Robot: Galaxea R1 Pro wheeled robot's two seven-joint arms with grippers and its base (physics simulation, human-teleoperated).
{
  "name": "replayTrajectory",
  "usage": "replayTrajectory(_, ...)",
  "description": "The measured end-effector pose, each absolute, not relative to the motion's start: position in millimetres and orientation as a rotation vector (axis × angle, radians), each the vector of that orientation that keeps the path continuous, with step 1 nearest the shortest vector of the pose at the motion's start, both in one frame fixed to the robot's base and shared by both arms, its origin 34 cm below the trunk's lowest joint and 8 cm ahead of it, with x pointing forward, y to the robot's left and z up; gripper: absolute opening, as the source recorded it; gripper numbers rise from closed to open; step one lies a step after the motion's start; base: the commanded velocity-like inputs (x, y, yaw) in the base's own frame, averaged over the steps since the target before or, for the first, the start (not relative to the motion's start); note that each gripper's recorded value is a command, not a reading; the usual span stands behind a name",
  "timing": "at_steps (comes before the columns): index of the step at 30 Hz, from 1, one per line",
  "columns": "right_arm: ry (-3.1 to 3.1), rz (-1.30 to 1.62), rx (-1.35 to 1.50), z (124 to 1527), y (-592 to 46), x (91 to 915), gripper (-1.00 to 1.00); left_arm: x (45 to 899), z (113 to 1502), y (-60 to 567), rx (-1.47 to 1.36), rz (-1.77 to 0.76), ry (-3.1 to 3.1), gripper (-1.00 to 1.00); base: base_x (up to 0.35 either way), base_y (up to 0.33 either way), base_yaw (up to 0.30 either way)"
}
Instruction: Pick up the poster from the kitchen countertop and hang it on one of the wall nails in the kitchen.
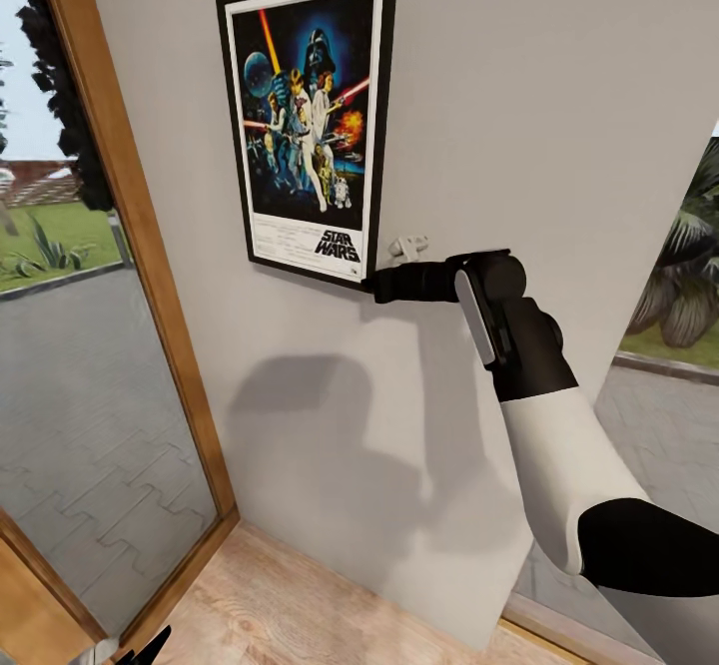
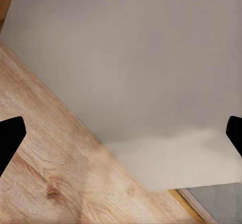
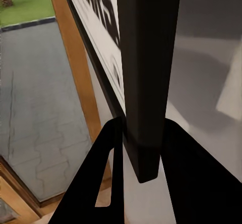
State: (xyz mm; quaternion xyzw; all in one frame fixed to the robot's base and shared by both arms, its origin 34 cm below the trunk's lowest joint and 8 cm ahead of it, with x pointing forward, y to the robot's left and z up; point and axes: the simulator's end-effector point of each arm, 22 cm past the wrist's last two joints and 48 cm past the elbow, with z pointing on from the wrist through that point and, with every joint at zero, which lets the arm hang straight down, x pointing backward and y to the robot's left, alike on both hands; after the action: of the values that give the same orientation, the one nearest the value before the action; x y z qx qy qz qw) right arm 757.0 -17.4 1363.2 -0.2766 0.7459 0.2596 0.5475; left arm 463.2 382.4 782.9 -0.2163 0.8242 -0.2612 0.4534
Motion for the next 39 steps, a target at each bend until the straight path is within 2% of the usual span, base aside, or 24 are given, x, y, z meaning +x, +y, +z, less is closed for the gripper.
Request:
replayTrajectory(21,1.736,0.600,-0.660,1374.8,-18.1,753.1,-1.00,462.8,782.9,381.8,-0.526,-0.646,2.039,1.00,0.000,0.035,-0.004)
replayTrajectory(32,1.726,0.595,-0.661,1381.6,-18.7,749.1,-1.00,457.5,779.4,368.0,-0.430,-0.663,2.093,1.00,-0.003,0.036,-0.189)
replayTrajectory(39,1.710,0.590,-0.664,1389.4,-18.8,745.2,-1.00,458.5,781.4,367.8,-0.420,-0.664,2.092,1.00,-0.142,0.149,-0.221)
